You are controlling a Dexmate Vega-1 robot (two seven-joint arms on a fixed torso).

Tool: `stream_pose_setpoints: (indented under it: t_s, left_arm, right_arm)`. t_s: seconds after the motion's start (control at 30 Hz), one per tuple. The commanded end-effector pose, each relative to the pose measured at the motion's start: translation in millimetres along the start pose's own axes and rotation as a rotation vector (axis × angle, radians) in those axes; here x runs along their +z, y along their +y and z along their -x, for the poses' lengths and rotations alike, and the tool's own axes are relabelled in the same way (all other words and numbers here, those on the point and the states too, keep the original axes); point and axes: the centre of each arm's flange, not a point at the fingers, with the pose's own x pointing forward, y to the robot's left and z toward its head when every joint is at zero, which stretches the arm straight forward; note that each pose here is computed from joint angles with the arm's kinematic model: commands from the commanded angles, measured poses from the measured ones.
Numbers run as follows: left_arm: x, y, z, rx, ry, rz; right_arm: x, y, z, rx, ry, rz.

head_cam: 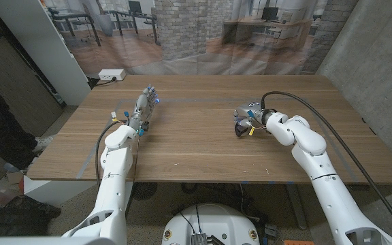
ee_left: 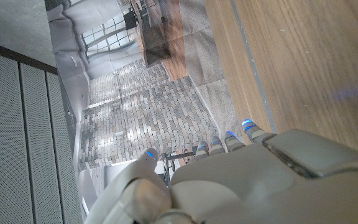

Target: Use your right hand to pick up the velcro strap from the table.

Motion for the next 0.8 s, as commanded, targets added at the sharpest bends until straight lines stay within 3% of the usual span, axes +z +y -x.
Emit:
stream_pose_setpoints:
  t_s: [0.03, 0.8]
  left_arm:
    - [-0.1, -0.7, 1.4, -0.003, 0.000, 0.001]
    - [1.9, 1.7, -4.0, -0.008, -0.010, 0.004]
  right_arm:
    - [-2.6, -6.7, 3.4, -0.043, 0.011, -0.010]
    - [-9.7, -25.8, 5.3, -0.126, 0.047, -0.003]
